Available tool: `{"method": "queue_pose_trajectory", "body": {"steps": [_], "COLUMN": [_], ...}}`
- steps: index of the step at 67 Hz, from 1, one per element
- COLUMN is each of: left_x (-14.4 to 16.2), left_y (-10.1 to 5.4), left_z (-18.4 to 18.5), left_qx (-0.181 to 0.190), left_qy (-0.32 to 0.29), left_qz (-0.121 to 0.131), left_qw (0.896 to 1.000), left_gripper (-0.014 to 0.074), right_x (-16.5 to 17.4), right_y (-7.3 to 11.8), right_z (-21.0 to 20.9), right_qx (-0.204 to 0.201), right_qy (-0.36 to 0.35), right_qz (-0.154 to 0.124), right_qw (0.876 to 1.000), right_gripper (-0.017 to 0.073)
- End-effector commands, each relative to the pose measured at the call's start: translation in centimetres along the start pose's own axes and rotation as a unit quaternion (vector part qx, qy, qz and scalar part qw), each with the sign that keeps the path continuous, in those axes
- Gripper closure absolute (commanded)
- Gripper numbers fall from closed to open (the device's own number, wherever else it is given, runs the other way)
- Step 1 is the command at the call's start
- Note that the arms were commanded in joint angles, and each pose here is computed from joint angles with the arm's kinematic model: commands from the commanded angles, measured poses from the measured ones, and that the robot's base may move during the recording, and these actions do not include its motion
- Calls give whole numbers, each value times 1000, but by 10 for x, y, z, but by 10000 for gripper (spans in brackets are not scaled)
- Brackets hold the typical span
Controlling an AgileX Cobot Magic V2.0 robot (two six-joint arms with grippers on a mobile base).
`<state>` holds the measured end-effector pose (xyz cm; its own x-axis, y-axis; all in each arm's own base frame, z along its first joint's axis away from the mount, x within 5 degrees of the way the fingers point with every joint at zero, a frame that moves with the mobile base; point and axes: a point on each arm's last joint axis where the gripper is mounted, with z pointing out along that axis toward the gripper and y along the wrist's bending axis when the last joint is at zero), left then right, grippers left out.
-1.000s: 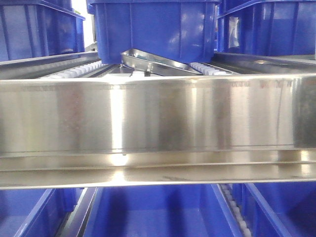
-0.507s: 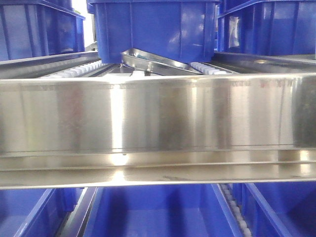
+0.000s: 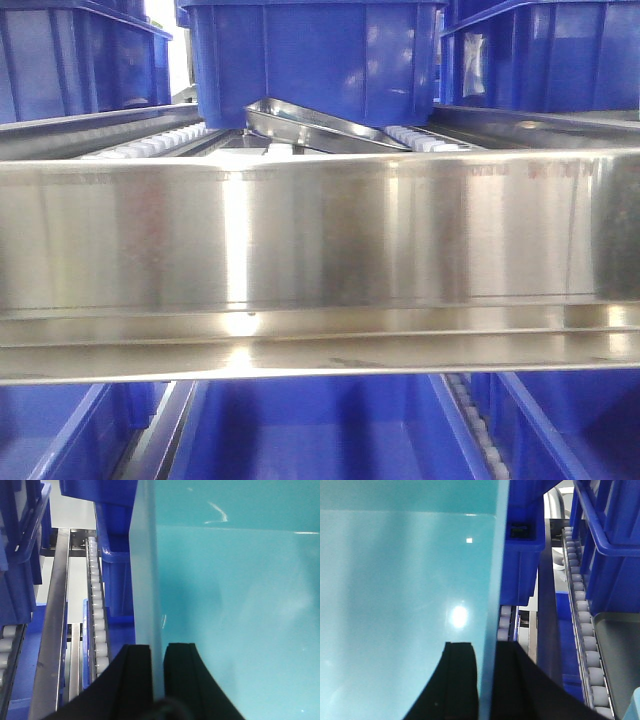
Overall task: Move two blue bins to right shelf middle
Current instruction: 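Lift the teal bin with both grippers and pull it off the shelf, then drive the base along the aisle holding the teal bin in both grippers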
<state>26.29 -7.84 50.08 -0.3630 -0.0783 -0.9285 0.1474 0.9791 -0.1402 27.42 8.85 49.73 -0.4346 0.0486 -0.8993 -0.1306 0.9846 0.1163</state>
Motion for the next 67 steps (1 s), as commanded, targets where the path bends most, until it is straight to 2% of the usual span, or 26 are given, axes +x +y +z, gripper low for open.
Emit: {"method": "queue_pose_trajectory", "body": {"steps": [1,67], "left_x": [-10,-10], "left_y": [0,-1], "left_z": [-13,-12], "left_qx": [5,6], "left_qy": [-43,-44], "left_qz": [7,7], "left_qw": [999,999], "left_gripper": [704,704], "right_x": [-5,-10], "right_y": [-7,-5], "right_z": [-6,-7], "right_qx": [22,13], "right_qy": [-26,-50], "right_qz": [-20,-21], "right_qw": [999,998], "right_gripper": [726,726]}}
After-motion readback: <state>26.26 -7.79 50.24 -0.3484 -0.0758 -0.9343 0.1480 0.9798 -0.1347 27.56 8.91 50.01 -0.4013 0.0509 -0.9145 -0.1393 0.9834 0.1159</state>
